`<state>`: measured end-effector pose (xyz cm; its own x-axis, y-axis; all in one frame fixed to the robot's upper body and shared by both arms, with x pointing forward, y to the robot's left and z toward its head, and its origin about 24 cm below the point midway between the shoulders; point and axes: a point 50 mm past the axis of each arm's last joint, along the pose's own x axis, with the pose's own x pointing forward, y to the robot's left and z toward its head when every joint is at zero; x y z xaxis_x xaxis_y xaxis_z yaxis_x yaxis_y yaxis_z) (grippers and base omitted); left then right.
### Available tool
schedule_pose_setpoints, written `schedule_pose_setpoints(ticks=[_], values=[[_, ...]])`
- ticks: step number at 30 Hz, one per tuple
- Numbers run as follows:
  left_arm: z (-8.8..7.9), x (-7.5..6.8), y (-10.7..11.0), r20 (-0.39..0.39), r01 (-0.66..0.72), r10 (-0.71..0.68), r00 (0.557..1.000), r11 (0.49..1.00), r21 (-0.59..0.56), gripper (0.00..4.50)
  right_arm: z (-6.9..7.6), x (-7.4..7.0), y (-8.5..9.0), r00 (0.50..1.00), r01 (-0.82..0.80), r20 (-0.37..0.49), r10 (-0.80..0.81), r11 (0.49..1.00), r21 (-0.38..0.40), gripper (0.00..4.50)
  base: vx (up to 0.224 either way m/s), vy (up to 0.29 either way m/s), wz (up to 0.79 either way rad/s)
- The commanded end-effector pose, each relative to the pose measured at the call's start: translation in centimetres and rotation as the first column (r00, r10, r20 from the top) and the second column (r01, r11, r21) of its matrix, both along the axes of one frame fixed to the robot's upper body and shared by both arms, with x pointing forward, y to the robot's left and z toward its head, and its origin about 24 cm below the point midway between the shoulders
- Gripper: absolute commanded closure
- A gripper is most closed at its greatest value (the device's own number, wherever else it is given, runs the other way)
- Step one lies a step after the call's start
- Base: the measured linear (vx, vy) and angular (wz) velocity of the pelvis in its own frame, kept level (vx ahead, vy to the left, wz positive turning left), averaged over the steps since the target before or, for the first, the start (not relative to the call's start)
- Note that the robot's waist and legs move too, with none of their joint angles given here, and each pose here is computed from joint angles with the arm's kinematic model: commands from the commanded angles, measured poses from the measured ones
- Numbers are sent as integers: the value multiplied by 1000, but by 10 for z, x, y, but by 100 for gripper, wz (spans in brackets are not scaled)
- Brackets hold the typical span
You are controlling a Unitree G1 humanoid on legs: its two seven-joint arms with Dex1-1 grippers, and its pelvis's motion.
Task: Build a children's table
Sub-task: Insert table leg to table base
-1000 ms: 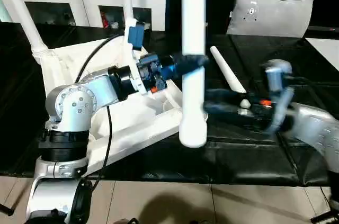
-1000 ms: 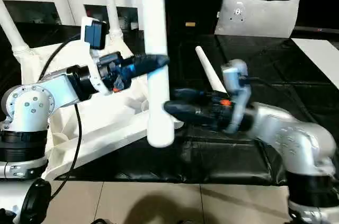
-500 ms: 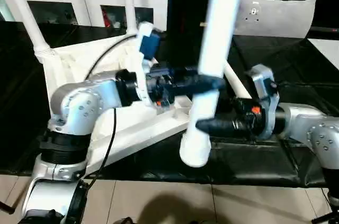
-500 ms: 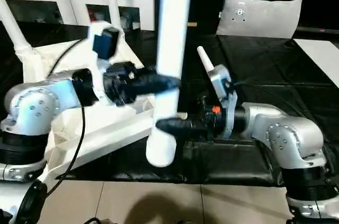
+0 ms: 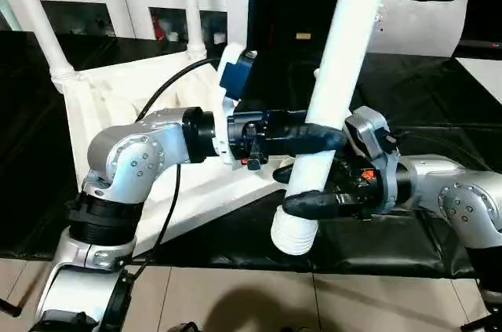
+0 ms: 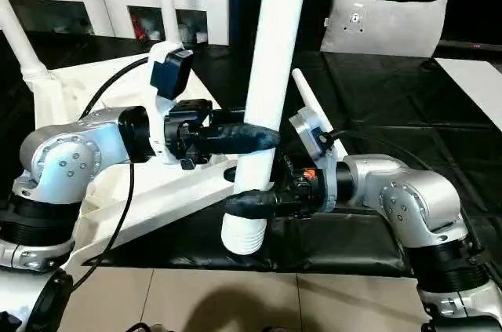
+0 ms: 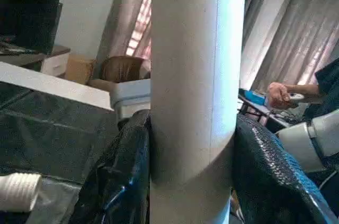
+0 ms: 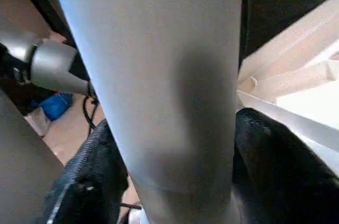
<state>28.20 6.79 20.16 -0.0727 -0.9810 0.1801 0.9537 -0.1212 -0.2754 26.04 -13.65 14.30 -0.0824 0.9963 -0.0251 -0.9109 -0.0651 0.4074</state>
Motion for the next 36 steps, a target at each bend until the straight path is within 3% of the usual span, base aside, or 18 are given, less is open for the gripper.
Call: schedule_pose_setpoints(ticks=[1,13,22,24,27,36], values=[[8,0,-3,43,-2,2,999,1000,-6,266,0,1,1,1000,-14,13,14,1000,-8,148,0,0,0],[7,2,-3,54,-7,7,998,1000,7,266,-4,-1,3,1000,-29,-6,29,999,-16,241,0,0,0],[0,2,-2,50,-29,24,998,996,83,266,-6,-1,3,1000,-22,-7,21,1000,-21,251,0,0,0],[3,2,-3,22,-32,31,999,999,42,266,-7,-1,3,1000,-20,-11,20,999,-27,252,0,0,0],[4,4,-4,11,-57,57,998,998,25,196,-8,-2,3,1000,-17,-13,17,999,-29,252,0,0,0],[-1,4,-9,63,-102,99,993,994,47,131,-19,5,6,996,90,23,-89,993,-73,259,0,0,0]])
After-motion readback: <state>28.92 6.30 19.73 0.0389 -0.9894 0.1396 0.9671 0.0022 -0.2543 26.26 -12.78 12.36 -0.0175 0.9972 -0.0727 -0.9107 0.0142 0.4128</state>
